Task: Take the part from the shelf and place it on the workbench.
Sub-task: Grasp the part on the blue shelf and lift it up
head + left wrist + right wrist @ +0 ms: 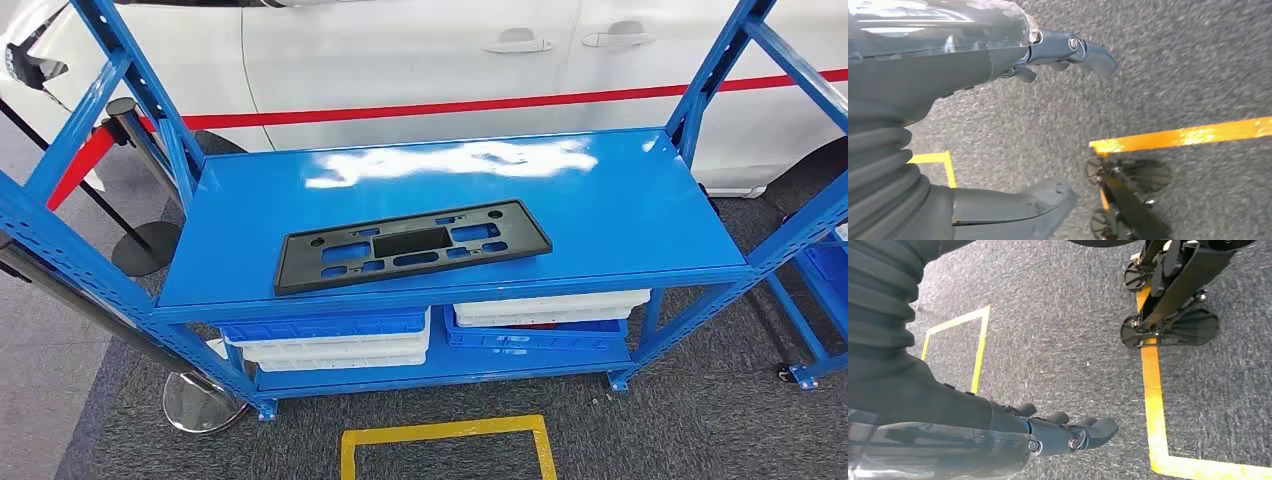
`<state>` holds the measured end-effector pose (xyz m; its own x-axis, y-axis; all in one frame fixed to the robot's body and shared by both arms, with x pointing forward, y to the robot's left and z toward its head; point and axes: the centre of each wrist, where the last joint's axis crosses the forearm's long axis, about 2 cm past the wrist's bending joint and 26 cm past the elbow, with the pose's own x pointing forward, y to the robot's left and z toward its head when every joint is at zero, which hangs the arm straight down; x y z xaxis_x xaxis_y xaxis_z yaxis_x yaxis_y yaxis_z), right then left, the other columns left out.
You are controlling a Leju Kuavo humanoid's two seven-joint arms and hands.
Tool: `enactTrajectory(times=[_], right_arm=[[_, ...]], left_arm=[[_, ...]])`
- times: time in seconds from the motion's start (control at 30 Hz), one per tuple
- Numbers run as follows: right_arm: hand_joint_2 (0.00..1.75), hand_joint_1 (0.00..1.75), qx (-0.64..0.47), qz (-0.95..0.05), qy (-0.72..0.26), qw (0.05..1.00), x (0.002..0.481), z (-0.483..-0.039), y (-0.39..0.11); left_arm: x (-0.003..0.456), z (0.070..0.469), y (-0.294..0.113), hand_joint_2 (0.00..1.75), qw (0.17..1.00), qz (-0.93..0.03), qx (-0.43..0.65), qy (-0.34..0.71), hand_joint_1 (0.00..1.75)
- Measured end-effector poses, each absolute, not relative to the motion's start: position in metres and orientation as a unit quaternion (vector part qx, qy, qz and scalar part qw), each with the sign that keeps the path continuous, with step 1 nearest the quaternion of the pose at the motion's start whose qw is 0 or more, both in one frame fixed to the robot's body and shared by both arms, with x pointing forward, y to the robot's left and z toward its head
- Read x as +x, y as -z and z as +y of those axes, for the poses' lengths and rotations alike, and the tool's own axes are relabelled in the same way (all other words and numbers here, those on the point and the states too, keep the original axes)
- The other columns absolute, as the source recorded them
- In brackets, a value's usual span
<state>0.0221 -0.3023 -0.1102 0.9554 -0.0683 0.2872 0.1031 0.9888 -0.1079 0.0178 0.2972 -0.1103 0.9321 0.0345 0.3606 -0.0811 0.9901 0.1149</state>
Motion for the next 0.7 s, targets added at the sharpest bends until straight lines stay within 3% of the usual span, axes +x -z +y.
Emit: enactTrajectory(times=[0.43, 0.7], right_arm=[[1.75, 0.0, -0.106, -0.214, 0.077, 0.968, 0.038, -0.317, 0.108], [1.75, 0.0, -0.162, -0.34, 0.074, 0.923, 0.076, -0.333, 0.093]], left_arm=[[0.028, 0.3, 0.11, 0.0, 0.966, -0.23, 0.109, -0.044, 0.0], [0.032, 0.299, 0.11, 0.0, 0.959, -0.248, 0.126, -0.046, 0.0]])
